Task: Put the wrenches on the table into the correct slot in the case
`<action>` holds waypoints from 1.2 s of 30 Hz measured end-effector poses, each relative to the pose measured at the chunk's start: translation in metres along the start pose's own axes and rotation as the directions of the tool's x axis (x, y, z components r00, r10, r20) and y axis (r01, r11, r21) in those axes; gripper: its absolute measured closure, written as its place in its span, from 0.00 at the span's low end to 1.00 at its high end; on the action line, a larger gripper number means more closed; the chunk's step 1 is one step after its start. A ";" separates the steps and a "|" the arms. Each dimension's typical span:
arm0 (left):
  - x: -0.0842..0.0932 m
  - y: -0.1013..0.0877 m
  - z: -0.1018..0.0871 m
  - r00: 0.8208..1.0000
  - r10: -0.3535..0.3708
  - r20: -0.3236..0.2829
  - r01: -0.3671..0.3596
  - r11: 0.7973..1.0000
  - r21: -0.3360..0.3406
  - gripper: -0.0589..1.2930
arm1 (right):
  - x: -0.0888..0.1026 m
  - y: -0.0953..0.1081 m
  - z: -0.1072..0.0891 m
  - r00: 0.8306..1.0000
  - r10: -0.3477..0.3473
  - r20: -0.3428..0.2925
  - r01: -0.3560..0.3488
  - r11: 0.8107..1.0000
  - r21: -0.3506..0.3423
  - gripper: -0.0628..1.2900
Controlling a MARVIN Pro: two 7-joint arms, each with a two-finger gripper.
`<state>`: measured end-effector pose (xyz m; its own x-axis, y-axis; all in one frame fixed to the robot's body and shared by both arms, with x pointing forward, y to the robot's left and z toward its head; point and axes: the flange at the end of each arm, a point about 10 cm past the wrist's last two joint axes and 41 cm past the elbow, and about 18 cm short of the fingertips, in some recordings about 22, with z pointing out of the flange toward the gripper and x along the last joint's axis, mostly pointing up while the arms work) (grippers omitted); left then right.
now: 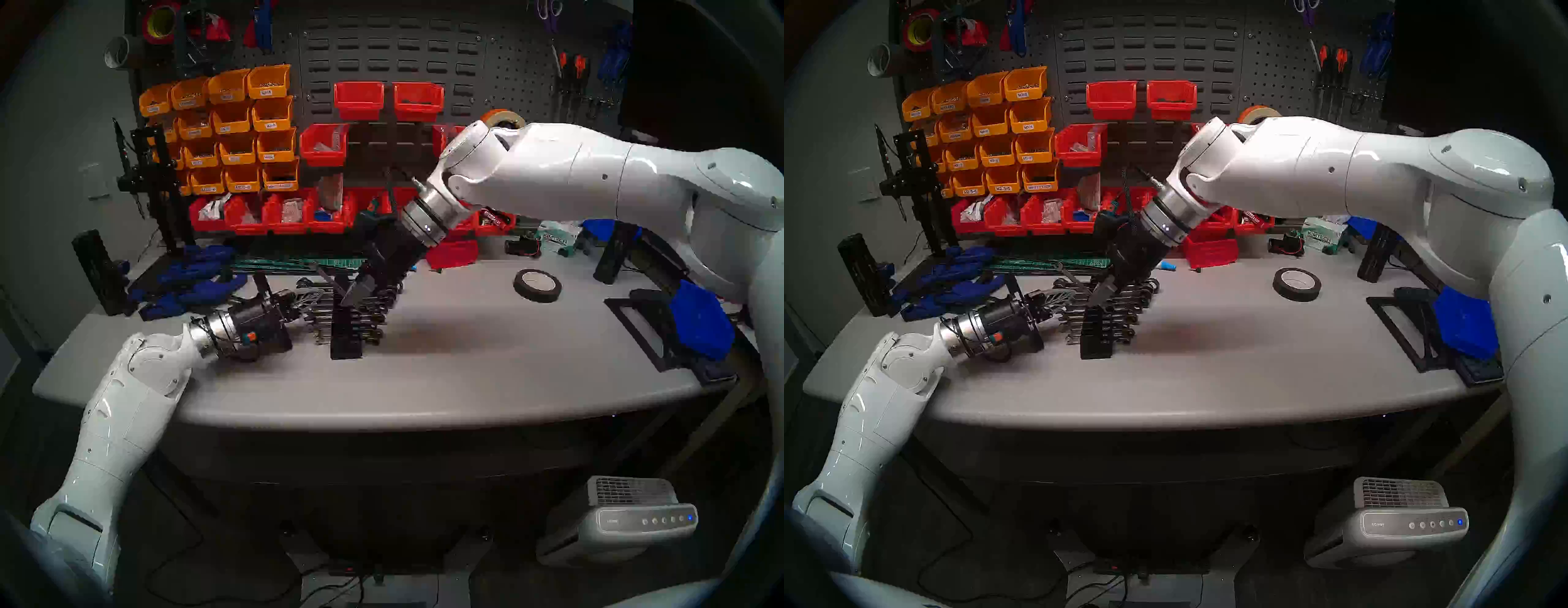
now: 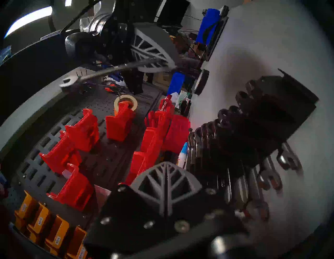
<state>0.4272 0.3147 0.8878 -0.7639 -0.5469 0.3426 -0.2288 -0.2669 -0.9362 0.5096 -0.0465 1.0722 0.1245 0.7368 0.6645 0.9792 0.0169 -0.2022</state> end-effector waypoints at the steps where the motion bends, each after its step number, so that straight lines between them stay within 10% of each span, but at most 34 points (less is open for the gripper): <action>1: -0.001 0.000 0.000 1.000 -0.001 0.003 0.001 1.000 0.003 0.97 | 0.000 0.000 -0.001 1.000 0.001 -0.002 -0.001 1.000 0.000 0.98; 14: -0.001 -0.009 -0.024 0.996 -0.076 0.047 0.071 0.992 0.105 0.97 | -0.007 0.002 -0.016 0.991 0.056 -0.123 -0.044 0.994 0.104 0.98; 36: 0.055 -0.077 -0.010 0.991 -0.087 -0.105 0.112 0.956 0.270 0.87 | -0.033 0.013 -0.002 0.986 0.081 -0.143 -0.048 0.974 0.219 0.98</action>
<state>0.3972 0.3132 0.9782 -0.8002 -0.4354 0.4124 -0.1418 -0.5306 -0.8356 0.5186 -0.0715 1.0493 0.2249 0.6316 0.7420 0.9131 0.1293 -0.3867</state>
